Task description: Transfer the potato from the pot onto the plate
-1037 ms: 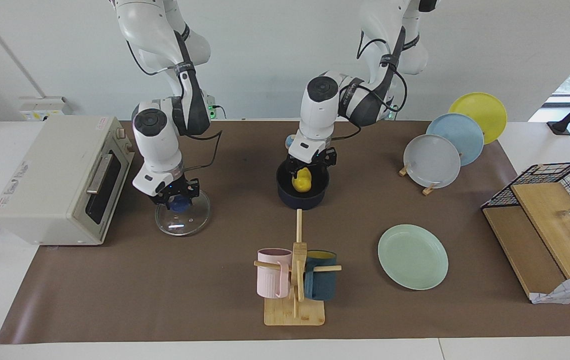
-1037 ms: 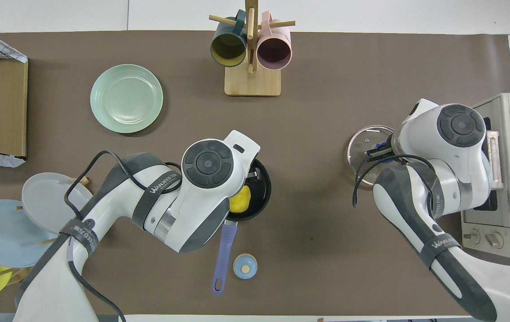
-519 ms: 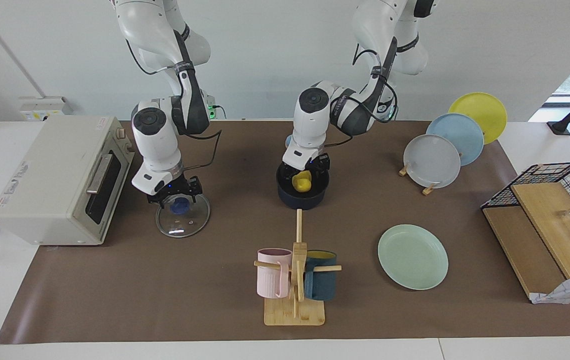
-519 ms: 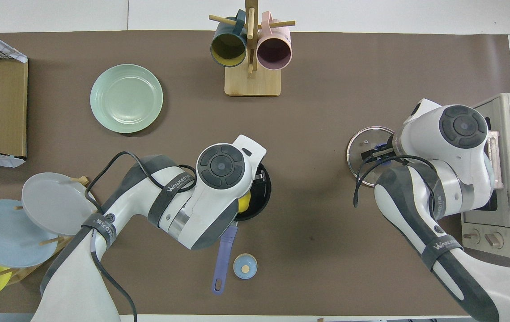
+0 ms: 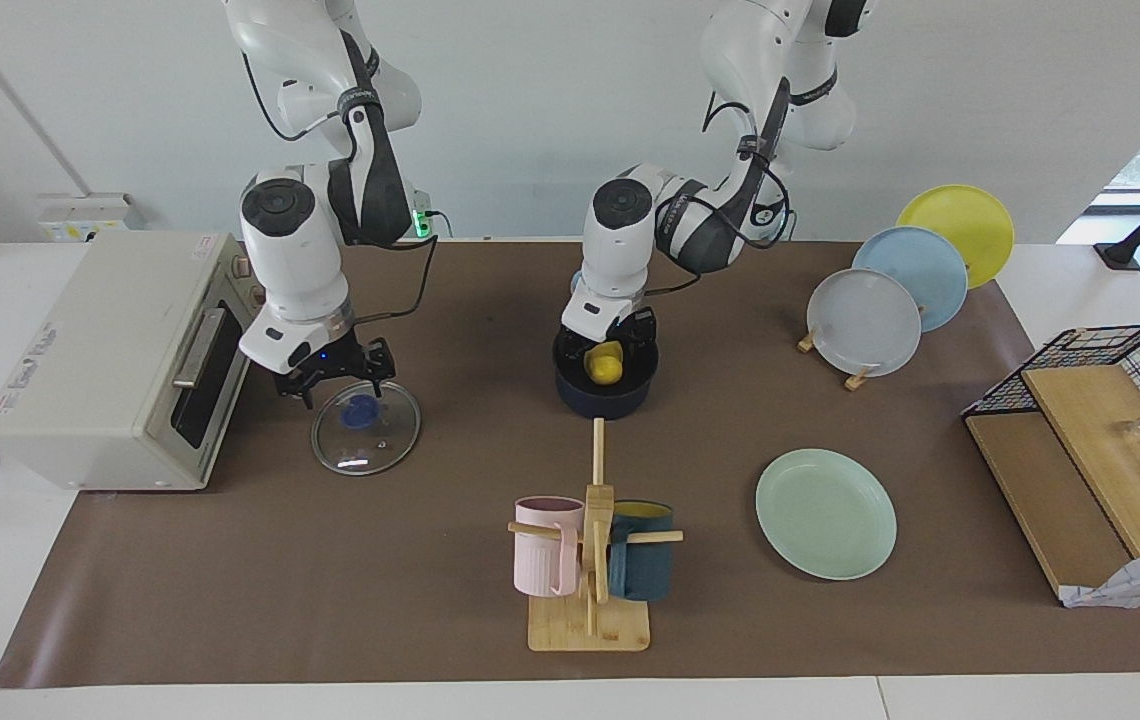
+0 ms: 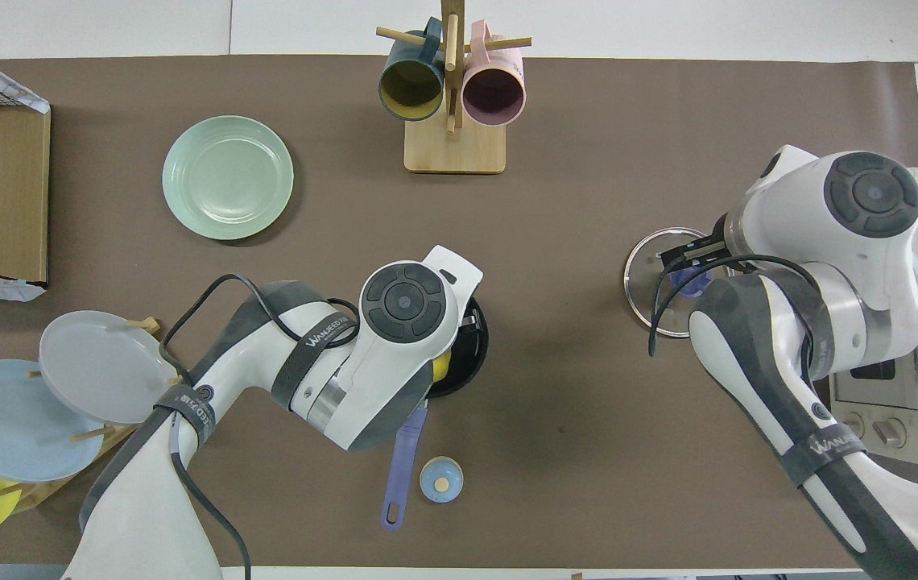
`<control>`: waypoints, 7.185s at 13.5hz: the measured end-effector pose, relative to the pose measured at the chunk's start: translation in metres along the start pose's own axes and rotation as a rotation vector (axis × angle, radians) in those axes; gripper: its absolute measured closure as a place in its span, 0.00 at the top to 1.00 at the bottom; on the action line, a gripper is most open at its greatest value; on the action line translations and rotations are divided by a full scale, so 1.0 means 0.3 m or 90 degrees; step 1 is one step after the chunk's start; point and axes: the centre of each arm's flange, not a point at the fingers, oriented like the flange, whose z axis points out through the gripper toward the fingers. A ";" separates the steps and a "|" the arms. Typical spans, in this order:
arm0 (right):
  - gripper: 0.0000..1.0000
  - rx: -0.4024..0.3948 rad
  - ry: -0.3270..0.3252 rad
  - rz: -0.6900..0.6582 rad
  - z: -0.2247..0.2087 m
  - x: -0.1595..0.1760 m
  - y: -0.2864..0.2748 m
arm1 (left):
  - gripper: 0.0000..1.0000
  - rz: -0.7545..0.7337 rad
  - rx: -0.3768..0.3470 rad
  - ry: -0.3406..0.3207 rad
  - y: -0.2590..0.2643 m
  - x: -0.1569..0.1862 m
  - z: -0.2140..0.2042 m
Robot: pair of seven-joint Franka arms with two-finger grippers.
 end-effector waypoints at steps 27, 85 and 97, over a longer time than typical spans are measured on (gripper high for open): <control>1.00 0.044 -0.052 0.149 -0.513 -0.138 0.175 | 0.54 -0.029 0.001 0.002 -0.069 0.080 -0.249; 1.00 0.044 -0.035 0.192 -0.522 -0.159 0.295 | 1.00 0.130 -0.011 0.039 -1.194 0.414 -1.052; 1.00 0.044 -0.035 0.192 -0.522 -0.159 0.295 | 1.00 0.107 -0.022 0.020 -1.168 0.404 -0.994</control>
